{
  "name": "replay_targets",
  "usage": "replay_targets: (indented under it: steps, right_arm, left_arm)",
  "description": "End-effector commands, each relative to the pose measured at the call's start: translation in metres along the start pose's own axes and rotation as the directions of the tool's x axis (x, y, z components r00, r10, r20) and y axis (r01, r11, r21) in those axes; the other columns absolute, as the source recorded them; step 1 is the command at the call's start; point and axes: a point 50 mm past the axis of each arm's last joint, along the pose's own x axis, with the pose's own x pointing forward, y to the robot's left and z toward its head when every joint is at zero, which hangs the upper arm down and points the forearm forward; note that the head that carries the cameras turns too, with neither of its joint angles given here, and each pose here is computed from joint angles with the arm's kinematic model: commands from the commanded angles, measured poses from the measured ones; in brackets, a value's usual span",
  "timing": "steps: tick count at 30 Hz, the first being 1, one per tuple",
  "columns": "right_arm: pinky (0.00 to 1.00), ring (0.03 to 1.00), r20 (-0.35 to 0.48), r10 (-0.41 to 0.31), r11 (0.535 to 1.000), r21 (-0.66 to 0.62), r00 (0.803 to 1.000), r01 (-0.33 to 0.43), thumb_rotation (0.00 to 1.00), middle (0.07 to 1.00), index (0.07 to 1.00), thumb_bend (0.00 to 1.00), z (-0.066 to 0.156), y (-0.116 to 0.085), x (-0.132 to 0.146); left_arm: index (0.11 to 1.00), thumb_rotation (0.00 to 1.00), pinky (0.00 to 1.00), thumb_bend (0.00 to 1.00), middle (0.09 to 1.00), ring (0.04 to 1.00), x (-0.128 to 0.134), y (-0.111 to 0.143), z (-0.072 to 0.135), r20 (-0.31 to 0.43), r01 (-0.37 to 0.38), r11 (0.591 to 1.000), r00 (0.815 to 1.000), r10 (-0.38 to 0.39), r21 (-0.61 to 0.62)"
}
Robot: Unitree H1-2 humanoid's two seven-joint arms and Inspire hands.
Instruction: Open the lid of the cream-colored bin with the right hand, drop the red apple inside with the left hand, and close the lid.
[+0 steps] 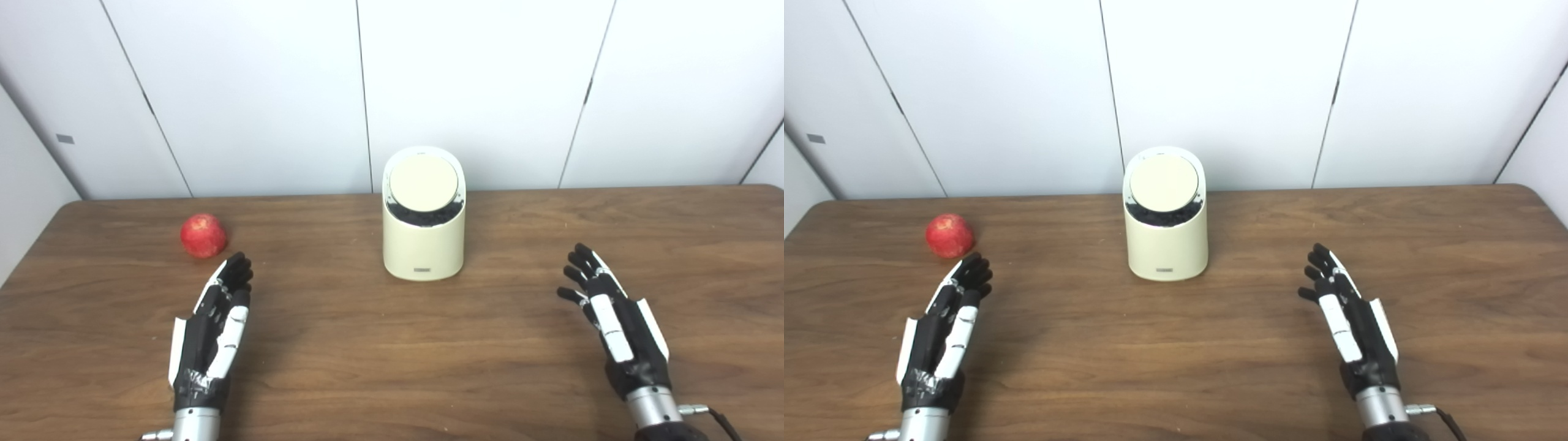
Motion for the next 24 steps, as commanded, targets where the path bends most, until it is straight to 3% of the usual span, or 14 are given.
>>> replay_targets:
  steps: [1,4,7,12,17,24]
  right_arm:
    - [0.81,0.896,0.085,0.004,1.000,-0.017,0.996,-0.003,0.74,0.913,0.929,0.64,0.022,0.001,0.014]
    - [0.78,0.883,0.109,0.010,0.999,-0.047,0.994,-0.005,0.65,0.904,0.928,0.65,0.035,0.005,0.026]
    - [0.75,0.864,0.156,0.025,0.995,-0.097,0.988,-0.010,0.62,0.889,0.919,0.73,0.047,0.010,0.042]
    - [0.84,0.893,0.214,0.069,0.978,-0.207,0.974,-0.024,0.59,0.904,0.927,0.81,0.069,0.020,0.076]
    - [0.81,0.885,0.264,0.074,0.964,-0.267,0.962,-0.001,0.50,0.891,0.914,0.91,0.099,0.037,0.110]
    - [0.84,0.909,0.304,0.123,0.942,-0.334,0.945,-0.015,0.46,0.912,0.933,0.91,0.134,0.061,0.142]
  left_arm:
    - [0.899,0.64,0.88,0.48,0.882,0.880,-0.025,-0.004,-0.029,-0.125,-0.015,1.000,0.992,0.011,-0.027]
    - [0.902,0.64,0.89,0.48,0.884,0.886,-0.025,-0.004,-0.029,-0.129,-0.008,1.000,0.992,0.005,-0.025]
    - [0.904,0.64,0.89,0.48,0.883,0.888,-0.026,-0.004,-0.029,-0.129,-0.004,1.000,0.992,0.001,-0.020]
    - [0.899,0.62,0.89,0.44,0.882,0.884,-0.028,-0.004,-0.031,-0.125,-0.001,1.000,0.992,-0.001,-0.018]
    - [0.901,0.59,0.90,0.43,0.883,0.890,-0.031,-0.005,-0.030,-0.125,0.000,1.000,0.992,-0.004,-0.027]
    - [0.919,0.56,0.89,0.40,0.889,0.892,-0.035,-0.008,-0.030,-0.127,0.005,1.000,0.992,-0.008,-0.020]
